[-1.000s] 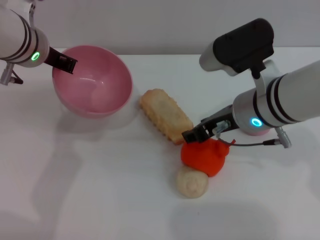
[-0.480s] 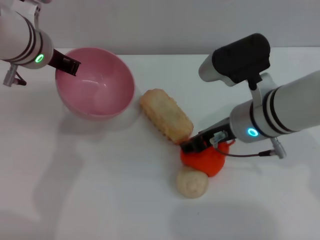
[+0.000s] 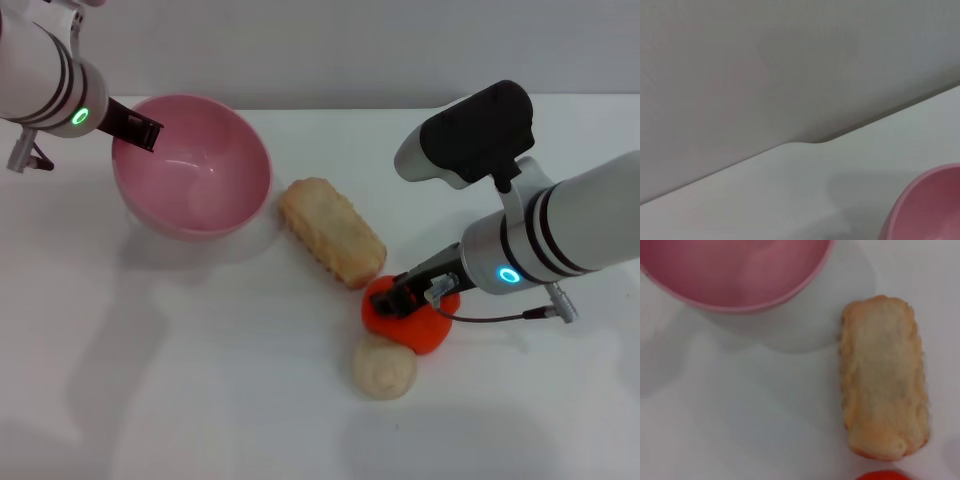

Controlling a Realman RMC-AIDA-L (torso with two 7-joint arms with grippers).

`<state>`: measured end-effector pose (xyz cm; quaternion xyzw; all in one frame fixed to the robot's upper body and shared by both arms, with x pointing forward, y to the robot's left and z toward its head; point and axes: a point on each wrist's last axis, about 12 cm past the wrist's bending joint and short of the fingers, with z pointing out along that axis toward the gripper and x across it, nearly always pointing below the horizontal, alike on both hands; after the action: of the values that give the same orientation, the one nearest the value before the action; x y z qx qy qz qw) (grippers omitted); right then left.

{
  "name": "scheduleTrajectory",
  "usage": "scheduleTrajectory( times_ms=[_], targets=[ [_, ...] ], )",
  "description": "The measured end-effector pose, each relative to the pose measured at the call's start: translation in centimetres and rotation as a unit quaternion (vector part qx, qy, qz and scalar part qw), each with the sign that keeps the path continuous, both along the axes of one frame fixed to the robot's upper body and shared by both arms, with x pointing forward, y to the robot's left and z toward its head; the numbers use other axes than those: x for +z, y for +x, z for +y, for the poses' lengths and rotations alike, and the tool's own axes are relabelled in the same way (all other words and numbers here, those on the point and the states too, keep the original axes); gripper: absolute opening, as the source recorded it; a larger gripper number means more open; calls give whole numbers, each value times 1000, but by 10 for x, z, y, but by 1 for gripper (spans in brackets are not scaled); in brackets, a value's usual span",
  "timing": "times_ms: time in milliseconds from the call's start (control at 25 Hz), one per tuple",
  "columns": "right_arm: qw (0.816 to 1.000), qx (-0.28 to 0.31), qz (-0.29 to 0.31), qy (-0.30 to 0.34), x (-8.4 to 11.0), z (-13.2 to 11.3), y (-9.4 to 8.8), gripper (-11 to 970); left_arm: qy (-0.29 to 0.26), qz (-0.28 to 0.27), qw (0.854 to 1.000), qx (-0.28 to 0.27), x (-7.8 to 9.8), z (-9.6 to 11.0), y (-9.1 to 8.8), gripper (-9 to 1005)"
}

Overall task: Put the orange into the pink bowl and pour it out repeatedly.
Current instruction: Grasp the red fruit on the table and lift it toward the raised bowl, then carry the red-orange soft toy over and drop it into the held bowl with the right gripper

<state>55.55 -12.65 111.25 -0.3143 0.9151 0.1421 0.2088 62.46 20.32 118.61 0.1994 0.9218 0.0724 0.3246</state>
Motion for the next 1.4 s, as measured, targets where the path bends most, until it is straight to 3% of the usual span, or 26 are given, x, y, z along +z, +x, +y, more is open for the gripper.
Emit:
scheduleTrajectory(
  times_ms=[40,160,400,720,920,1400],
  targets=[
    [1000,2,-1,-1,0,0,0,580,1,0,1000,-1,0,0,0,39],
    [1000,10,-5,-4,2,1,0,360,3,0,1000,-5,0,-1,0,39],
    [1000,11,-16,-3,7,1,1,148,6,1,1000,-10,-1,-3,-1,39],
    [999,13,-31,6,16,2,1,67,9,1,1000,-14,-2,-5,-2,39],
    [996,12,-84,24,45,1,0,49,11,2,1000,-16,-2,-6,-2,40],
    [985,-3,-166,45,91,-8,6,46,18,6,999,-41,-4,-19,-8,40]
  ],
)
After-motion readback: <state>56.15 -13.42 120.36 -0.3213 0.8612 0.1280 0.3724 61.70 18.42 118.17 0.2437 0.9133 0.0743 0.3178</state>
